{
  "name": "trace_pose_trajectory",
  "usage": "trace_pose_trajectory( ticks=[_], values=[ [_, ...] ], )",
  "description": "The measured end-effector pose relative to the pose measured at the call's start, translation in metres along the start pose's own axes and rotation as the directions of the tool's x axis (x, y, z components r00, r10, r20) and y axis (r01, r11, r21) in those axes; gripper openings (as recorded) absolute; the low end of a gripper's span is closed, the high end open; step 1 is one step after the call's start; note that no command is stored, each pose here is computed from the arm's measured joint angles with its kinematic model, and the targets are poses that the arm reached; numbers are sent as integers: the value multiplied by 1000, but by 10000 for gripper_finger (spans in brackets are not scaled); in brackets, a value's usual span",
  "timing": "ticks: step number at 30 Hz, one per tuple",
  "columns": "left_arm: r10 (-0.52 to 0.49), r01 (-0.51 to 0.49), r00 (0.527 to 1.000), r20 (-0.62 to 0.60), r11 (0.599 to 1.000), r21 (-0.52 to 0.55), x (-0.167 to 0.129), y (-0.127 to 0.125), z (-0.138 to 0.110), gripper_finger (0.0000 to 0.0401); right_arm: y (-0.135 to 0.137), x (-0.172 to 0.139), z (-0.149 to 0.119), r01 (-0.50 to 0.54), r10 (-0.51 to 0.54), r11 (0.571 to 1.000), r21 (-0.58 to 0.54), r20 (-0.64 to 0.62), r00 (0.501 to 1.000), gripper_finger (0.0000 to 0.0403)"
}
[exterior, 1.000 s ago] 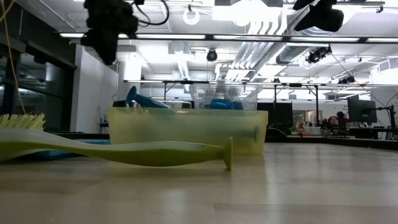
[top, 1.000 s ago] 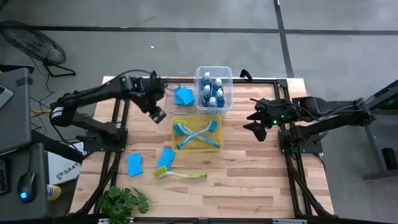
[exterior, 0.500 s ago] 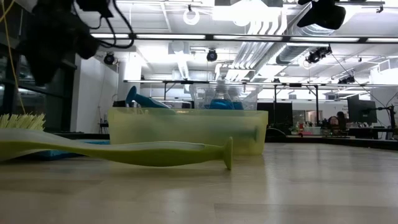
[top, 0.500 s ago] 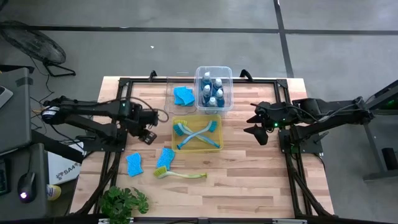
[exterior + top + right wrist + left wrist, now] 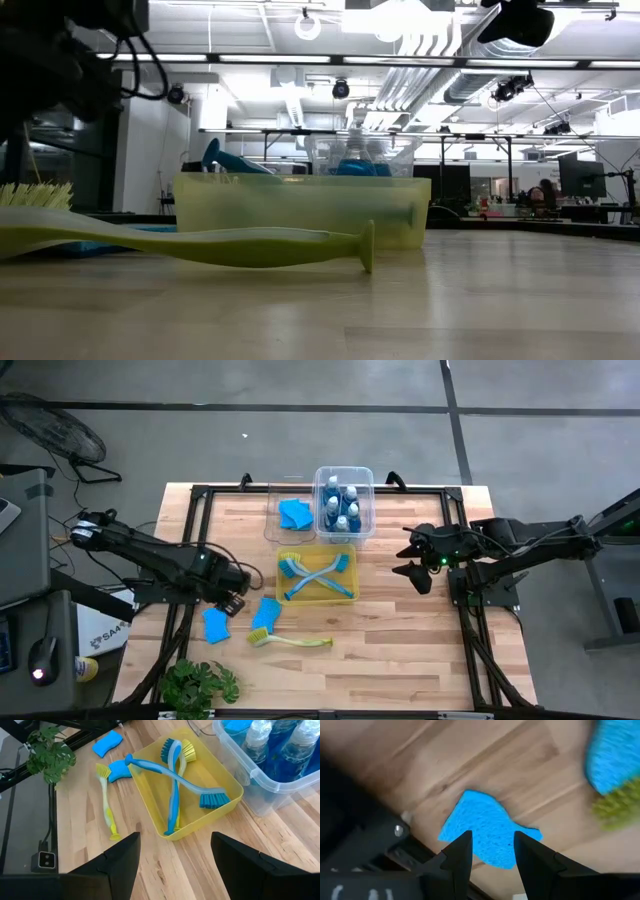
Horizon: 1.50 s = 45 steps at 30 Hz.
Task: Pick & Place Kitchen Sink Supplies
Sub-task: Put the blue sponge into the transparent bin
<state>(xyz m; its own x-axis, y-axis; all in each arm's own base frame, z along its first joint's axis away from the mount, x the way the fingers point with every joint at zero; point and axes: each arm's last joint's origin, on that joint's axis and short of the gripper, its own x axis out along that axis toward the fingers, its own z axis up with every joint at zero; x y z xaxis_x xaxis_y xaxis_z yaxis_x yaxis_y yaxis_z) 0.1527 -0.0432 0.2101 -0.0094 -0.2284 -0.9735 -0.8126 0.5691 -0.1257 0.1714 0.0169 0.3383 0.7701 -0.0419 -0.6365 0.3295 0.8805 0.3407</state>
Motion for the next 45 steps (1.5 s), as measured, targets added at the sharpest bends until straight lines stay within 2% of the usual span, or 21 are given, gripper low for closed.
trace_pose_trajectory(
  ticks=[3, 7, 16, 20, 30, 45],
  values=[
    [17, -19, 1000, -12, 990, -138, 6, 1, -4, 140, 0, 0, 0, -9, 9, 1000, -2, -6, 1000, 236],
    [-3, 4, 1000, 5, 949, -314, 11, -2, -7, 140, 0, 0, 0, -12, 12, 1000, -2, -8, 1000, 236],
    [32, 41, 991, 130, 850, -525, 14, -6, -15, 140, 0, 0, 0, -11, 11, 1000, -2, -9, 1000, 236],
    [78, 26, 985, 156, 821, -571, 19, -8, -16, 140, 0, 0, 0, -11, 11, 1000, -2, -9, 1000, 236],
    [181, -75, 978, 105, 772, -631, 42, -20, -10, 140, 0, 0, -1, -9, 9, 1000, -3, -13, 1000, 236],
    [232, -158, 972, 31, 748, -644, 65, -31, -4, 135, 0, 0, -1, -8, 8, 1000, -3, -14, 1000, 236]
  ],
)
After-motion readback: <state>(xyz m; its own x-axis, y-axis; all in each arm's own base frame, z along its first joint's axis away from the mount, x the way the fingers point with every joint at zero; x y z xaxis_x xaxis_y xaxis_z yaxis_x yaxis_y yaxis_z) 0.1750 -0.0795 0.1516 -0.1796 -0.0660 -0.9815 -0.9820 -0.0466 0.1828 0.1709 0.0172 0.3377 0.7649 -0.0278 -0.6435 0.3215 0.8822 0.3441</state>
